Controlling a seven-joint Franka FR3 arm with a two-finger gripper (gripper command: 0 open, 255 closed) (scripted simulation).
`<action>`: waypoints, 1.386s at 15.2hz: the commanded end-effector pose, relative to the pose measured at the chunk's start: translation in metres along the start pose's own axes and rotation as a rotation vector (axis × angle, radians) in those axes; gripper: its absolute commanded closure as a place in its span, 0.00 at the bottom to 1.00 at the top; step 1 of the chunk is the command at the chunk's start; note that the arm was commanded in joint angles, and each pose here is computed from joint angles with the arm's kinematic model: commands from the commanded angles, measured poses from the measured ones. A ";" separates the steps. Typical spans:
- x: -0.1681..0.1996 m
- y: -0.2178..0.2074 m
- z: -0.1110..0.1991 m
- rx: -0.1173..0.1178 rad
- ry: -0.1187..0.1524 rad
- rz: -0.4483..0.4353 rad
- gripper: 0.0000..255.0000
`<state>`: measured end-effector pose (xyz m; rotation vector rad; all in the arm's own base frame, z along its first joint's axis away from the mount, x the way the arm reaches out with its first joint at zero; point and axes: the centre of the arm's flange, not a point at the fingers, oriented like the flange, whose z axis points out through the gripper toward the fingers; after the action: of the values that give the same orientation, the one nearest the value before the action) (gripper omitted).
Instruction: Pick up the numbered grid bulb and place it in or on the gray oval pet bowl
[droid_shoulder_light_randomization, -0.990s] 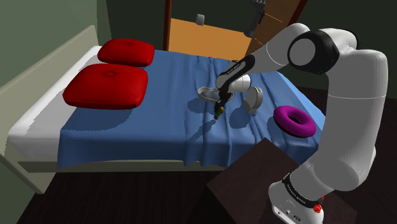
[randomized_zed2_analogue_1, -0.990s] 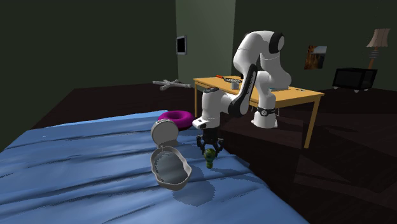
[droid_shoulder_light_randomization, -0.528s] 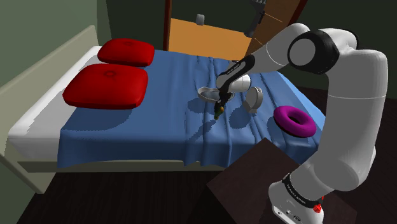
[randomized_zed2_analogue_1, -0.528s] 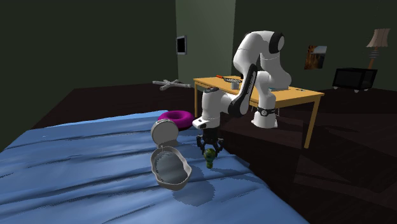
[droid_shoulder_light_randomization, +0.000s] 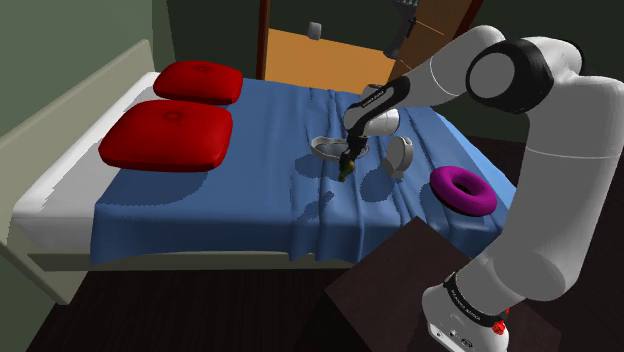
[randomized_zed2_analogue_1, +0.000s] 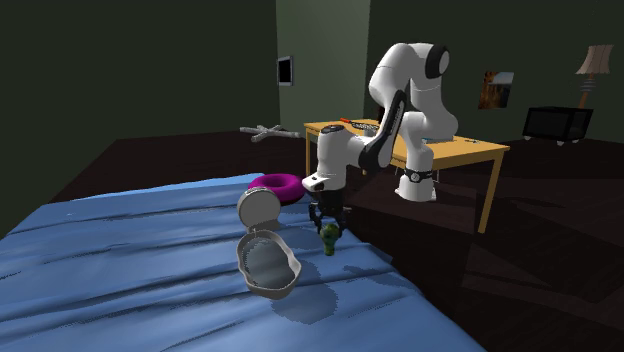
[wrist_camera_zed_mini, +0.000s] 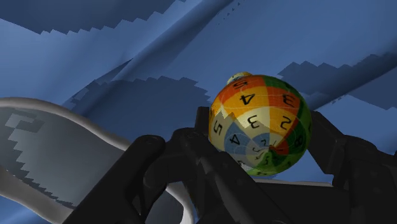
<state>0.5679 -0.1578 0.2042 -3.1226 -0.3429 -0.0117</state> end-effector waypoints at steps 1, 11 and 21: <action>0.000 -0.001 -0.011 0.000 0.000 0.000 1.00; 0.000 -0.001 -0.064 0.000 0.000 0.000 1.00; 0.001 -0.001 -0.117 0.000 0.000 0.000 1.00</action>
<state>0.5677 -0.1562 0.3151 -3.1225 -0.3429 -0.0116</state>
